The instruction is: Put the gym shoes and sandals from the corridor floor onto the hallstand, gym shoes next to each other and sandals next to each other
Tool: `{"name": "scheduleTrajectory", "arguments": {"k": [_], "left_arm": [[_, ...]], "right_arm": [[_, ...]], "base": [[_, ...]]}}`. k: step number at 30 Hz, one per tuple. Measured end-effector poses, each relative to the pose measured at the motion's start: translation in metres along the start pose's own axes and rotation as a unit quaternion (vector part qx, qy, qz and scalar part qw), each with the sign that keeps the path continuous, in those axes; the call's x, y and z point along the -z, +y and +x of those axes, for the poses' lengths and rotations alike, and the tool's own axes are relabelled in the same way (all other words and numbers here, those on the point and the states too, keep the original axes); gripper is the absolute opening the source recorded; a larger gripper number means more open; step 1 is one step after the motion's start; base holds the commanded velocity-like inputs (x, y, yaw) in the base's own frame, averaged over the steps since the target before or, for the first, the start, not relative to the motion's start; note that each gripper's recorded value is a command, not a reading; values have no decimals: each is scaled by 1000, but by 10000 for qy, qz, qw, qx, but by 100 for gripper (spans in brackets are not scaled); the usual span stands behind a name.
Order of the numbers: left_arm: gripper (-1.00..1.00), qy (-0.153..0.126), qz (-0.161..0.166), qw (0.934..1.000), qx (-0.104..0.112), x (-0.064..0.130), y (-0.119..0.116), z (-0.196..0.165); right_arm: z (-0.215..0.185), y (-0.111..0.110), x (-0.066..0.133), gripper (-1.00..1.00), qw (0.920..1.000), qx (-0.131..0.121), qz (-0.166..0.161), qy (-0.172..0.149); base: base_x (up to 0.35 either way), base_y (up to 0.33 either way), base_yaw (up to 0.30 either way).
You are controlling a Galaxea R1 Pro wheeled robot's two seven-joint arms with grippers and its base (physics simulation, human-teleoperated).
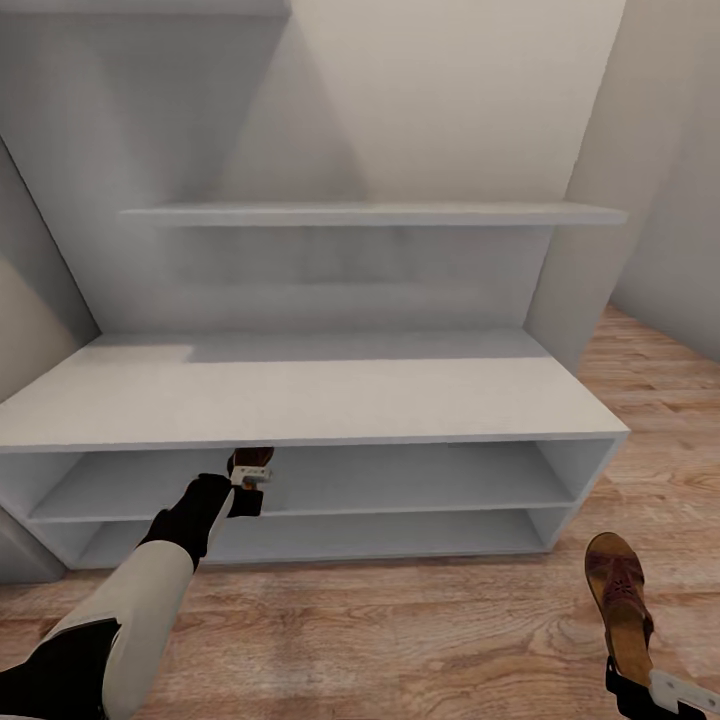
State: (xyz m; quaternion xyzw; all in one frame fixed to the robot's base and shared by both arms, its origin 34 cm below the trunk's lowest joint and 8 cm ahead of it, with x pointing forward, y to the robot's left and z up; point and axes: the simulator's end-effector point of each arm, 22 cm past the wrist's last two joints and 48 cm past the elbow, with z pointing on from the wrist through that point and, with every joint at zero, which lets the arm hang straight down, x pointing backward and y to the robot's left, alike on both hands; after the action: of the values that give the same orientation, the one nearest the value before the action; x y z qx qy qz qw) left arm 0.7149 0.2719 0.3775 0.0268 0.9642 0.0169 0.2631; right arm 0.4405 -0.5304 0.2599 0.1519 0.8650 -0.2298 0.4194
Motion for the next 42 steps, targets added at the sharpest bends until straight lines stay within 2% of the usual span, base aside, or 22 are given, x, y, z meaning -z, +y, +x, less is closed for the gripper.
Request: {"name": "scheduleTrajectory", "arguments": {"k": [3,6,8,9,11,12,18,33,42], "left_arm": [[-100,2,-7,10000,1,0,1,0],[-100,5,-7,10000,1,0,2,1],[-100,10,-10,10000,2,0,2,1],[-100,8,-10,10000,3,0,2,1],[-100,6,-10,10000,3,0,2,0],[-100,6,-10,10000,3,0,3,1],[-100,9,-9,10000,3,0,2,1],[-100,-2,2,10000,0,0,1,0],[-100,135,7,9999,-2,-14,0,12]], "right_arm": [[-2,-6,-1,-100,10000,-19,60,-14],[-7,-42,-6,-100,9987,-261,445,-37],[-7,-83,-7,-100,9922,-760,988,3],[-6,-96,-6,-100,9892,-911,1147,32],[-9,-119,-8,-100,9857,-1012,1350,50],[-9,-123,-8,-100,9849,-1039,1388,53],[-11,-132,-9,-100,9839,-1042,1451,64],[-10,-132,-9,-100,9837,-1053,1454,80],[1,-132,-10,-100,9840,-972,1480,188]], "base": [[0,0,0],[0,0,0],[38,0,0],[98,0,0],[186,0,0],[214,0,0],[126,0,0],[8,0,0],[0,0,0]]}}
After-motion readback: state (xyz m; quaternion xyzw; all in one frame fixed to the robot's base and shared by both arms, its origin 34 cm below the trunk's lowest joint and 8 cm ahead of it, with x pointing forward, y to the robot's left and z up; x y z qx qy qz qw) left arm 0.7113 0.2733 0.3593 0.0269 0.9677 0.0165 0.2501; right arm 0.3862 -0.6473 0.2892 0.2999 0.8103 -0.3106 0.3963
